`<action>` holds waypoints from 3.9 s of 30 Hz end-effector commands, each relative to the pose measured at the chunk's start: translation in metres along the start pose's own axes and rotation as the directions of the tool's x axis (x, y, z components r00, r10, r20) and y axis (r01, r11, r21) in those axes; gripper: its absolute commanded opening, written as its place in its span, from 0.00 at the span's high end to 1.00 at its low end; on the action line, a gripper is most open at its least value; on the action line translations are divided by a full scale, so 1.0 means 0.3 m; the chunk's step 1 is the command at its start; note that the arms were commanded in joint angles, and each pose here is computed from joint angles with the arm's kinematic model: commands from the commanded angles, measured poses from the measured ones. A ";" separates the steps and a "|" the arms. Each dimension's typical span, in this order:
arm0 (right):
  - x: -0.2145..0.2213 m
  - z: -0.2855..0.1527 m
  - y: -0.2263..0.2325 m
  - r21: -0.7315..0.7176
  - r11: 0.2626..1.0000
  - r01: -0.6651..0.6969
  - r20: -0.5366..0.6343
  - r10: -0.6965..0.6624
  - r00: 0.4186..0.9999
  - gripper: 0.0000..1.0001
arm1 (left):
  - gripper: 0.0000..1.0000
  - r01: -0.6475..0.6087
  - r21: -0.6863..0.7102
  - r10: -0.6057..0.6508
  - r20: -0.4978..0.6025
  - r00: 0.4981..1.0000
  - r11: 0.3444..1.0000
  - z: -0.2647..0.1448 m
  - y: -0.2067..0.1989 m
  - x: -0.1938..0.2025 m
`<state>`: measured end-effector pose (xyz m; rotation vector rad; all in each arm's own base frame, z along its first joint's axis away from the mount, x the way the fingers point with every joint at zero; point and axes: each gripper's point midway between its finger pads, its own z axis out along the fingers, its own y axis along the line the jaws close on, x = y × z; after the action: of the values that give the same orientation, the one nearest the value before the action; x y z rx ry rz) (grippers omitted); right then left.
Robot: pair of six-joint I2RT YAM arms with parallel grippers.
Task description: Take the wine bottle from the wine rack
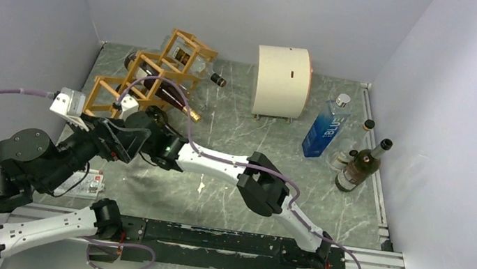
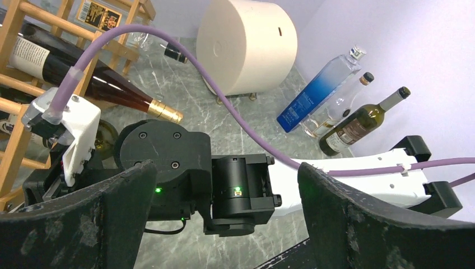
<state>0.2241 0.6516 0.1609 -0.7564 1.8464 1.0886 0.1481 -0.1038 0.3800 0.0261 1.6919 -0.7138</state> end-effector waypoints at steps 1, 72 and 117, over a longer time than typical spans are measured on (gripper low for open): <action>-0.066 -0.022 0.025 -0.061 0.998 0.022 0.007 -0.021 1.000 0.70 | 0.02 0.017 0.018 -0.017 -0.014 1.000 1.000 -0.013 -0.018 -0.015; -0.405 -0.392 -1.096 0.434 0.724 0.537 -0.277 -0.460 0.844 0.88 | 0.01 -0.066 0.084 0.077 -0.137 0.988 0.994 0.157 -0.146 0.109; -0.029 -1.240 -0.649 0.522 0.852 -0.037 -0.312 0.231 0.921 1.00 | 0.01 -0.362 0.437 0.481 -0.199 0.854 0.823 0.399 -0.282 0.519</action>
<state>0.2649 0.2296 0.1628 -0.6232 2.3664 0.3977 0.1845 -0.2551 0.2810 0.5649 1.8570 -0.6803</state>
